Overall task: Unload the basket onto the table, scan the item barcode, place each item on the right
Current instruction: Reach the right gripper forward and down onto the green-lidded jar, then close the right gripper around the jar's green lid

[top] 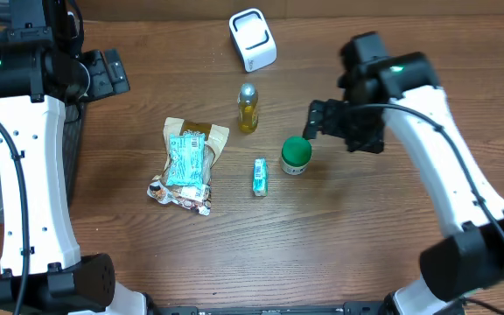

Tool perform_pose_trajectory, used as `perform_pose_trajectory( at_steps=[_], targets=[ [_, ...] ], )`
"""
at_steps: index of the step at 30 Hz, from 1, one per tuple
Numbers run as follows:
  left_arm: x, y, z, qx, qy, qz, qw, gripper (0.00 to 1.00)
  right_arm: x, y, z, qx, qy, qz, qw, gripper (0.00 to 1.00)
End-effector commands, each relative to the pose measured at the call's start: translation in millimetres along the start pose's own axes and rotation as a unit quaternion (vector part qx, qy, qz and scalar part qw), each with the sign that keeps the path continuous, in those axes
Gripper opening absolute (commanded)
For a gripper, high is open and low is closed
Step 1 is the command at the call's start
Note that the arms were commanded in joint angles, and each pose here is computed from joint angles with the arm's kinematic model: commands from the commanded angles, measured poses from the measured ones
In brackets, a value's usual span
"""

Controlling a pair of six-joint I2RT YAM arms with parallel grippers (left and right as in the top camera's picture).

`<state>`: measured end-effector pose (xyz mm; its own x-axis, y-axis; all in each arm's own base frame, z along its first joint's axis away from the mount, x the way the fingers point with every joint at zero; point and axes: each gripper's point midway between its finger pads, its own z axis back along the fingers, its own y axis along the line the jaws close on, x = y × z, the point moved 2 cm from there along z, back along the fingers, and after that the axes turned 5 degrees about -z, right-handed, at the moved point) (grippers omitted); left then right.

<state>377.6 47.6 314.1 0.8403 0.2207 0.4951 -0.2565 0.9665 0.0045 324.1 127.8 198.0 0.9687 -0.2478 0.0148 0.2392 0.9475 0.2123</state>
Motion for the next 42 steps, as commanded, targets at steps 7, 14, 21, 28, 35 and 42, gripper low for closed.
perform_pose_trajectory(
  at_steps=[7,14,21,28,35,42],
  targets=[
    [0.6,0.6,-2.0,0.003,0.001,-0.002,1.000,1.00,3.2,30.8,-46.3,-0.045,-0.009,0.008,0.999,1.00],
    [0.6,0.6,-2.0,0.003,0.001,-0.002,1.000,1.00,2.3,37.4,-71.0,-0.062,0.003,0.009,0.998,1.00],
    [0.6,0.6,-2.0,0.003,0.001,-0.002,1.000,1.00,4.4,33.8,-100.3,-0.075,0.021,0.004,0.997,1.00],
    [0.6,0.6,-2.0,0.003,0.001,-0.002,1.000,0.99,4.5,29.3,-121.8,-0.079,0.025,0.004,0.997,1.00],
    [0.6,0.6,-2.0,0.003,0.001,-0.002,1.000,0.99,4.2,24.8,-135.6,-0.079,0.020,0.004,0.997,1.00],
    [0.6,0.6,-2.0,0.003,0.001,-0.002,1.000,0.99,3.4,23.5,-138.9,-0.079,0.020,0.004,0.997,0.97]
  ],
)
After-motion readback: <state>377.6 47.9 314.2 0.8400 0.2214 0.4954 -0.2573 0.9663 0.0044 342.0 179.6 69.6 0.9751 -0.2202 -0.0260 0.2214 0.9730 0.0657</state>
